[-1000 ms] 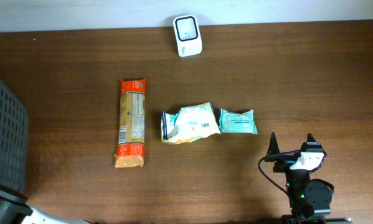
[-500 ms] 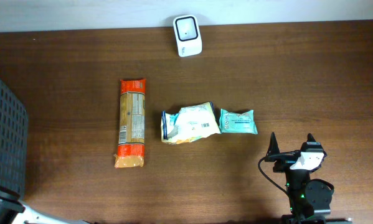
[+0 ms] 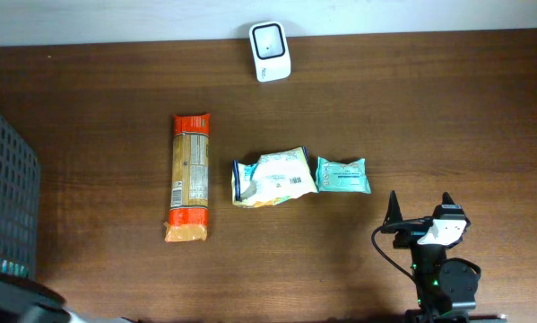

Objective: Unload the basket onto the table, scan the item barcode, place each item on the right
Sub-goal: 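Grasp the white tube from the basket with the left gripper, then place the white tube beside the pasta pack, then grasp the small teal tissue pack from the basket with the left gripper, then place the small tissue pack below the wipes pack, then grasp the small white-blue tissue pack from the basket with the left gripper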

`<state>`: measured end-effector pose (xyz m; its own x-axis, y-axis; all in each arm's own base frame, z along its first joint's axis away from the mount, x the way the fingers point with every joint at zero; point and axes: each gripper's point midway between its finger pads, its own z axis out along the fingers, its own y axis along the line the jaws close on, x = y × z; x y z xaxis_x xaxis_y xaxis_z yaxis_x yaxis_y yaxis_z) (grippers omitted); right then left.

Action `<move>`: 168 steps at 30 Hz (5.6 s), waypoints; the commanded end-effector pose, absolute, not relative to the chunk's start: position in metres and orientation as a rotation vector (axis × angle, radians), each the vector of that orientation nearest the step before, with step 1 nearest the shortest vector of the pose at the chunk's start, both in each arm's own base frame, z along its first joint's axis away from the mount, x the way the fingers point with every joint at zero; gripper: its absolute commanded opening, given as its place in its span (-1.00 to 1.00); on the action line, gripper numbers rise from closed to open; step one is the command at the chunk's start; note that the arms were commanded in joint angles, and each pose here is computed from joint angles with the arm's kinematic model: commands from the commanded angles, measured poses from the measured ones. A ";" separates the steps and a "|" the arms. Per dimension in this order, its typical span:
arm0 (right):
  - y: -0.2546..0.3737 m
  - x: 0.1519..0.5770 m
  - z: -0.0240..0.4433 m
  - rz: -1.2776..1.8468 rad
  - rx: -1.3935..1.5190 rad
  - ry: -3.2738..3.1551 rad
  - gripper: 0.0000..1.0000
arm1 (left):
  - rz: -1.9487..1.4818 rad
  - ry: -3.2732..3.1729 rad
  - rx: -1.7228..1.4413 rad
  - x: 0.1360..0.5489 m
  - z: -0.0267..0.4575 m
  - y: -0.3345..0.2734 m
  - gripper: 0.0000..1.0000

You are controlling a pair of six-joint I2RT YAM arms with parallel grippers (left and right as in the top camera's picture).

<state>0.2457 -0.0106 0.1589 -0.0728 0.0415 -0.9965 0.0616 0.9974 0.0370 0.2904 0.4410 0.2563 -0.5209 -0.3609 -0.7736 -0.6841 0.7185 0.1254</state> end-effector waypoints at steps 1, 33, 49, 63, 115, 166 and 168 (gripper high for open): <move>-0.014 0.245 0.156 -0.037 0.088 1.651 0.98 | 0.564 1.844 -0.655 0.304 0.411 0.378 -1.00; -0.014 0.245 0.156 -0.037 0.088 1.651 0.97 | 0.093 2.610 -0.202 0.436 0.219 0.058 0.98; -0.014 0.245 0.156 -0.037 0.087 1.651 0.97 | 0.416 2.153 -1.425 0.227 0.267 0.366 0.97; -0.014 0.245 0.156 -0.037 0.087 1.652 0.97 | 0.279 2.503 -1.642 0.177 0.055 0.377 0.54; -0.014 0.245 0.156 -0.037 0.087 1.651 0.97 | -0.520 2.657 0.798 0.404 0.123 -0.316 -1.00; -0.014 0.245 0.156 -0.037 0.088 1.651 0.97 | 0.266 2.334 -1.749 0.209 0.043 0.338 0.61; -0.014 0.245 0.156 -0.037 0.088 1.651 0.97 | 0.277 2.309 -1.734 0.214 0.055 0.347 0.61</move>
<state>0.2458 -0.0111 0.1587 -0.0742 0.0415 -0.9964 0.0647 0.9972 0.0367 0.2227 0.3522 0.1050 -0.2493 -0.8789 -0.4068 -0.9549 0.2929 -0.0478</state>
